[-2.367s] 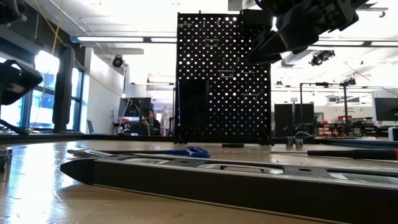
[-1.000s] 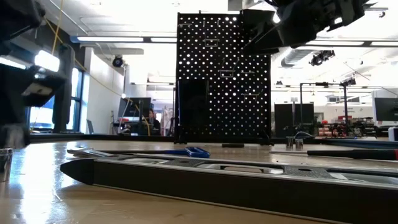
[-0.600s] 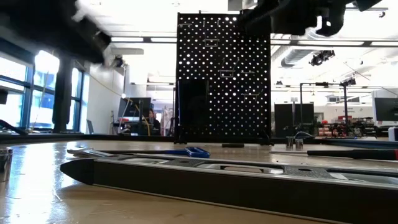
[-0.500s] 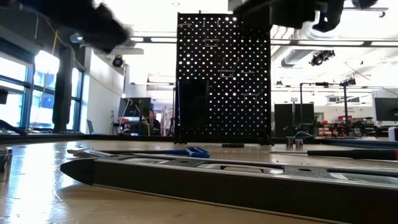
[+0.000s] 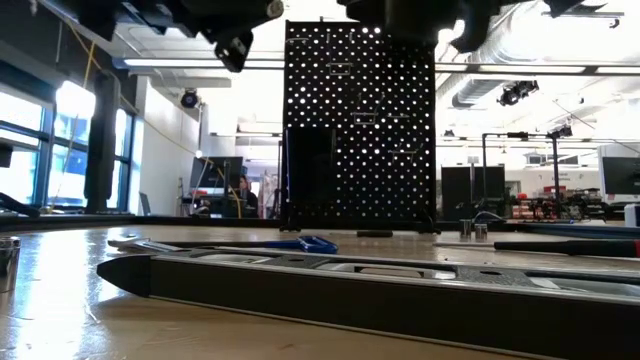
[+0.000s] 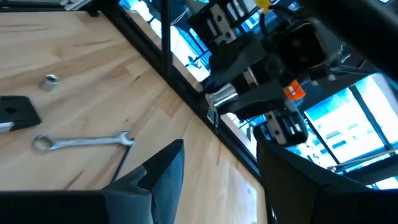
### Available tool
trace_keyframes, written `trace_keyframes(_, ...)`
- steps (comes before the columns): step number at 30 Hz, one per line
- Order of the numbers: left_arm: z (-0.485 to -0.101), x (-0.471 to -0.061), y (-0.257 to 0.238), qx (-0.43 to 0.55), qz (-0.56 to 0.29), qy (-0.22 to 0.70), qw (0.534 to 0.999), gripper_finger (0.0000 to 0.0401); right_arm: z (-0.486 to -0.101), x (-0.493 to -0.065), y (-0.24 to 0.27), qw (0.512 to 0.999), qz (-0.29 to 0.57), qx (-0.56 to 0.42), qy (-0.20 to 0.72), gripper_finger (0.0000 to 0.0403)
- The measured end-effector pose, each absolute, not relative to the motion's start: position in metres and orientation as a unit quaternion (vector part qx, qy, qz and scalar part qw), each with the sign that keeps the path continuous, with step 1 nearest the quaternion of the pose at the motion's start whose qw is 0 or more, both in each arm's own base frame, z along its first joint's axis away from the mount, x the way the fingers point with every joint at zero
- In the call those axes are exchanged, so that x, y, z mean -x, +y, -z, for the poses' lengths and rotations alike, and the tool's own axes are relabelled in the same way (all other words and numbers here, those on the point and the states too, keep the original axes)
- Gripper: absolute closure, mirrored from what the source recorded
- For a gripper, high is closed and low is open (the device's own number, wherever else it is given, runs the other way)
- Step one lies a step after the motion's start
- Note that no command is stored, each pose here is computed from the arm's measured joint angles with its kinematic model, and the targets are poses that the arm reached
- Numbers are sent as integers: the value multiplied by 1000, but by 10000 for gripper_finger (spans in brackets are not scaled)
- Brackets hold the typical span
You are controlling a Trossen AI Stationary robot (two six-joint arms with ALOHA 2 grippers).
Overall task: Hang tools onto peg board
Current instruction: Put the bolts on the pegboard
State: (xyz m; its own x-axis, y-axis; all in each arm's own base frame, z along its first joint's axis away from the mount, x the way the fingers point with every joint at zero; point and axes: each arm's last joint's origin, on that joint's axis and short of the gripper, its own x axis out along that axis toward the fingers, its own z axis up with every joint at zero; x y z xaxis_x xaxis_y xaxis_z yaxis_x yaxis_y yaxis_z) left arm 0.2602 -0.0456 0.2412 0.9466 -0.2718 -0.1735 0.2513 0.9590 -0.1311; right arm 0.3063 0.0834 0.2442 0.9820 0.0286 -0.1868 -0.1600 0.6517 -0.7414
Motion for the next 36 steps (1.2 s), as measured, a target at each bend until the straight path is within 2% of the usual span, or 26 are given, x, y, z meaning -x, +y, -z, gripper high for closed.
trace_keyframes(19,-236,-265,-33,91,191,110,971,357,-247,-369,93,890,-79,436,111,201)
trace_keyframes(27,-233,-264,-33,100,192,128,968,357,-247,-379,96,885,-69,447,112,204)
trace_keyframes(31,-233,-264,-33,100,192,128,968,357,-247,-379,96,884,-69,450,112,222)
trace_keyframes(36,-233,-264,-30,102,193,127,968,357,-246,-379,96,882,-72,451,119,276)
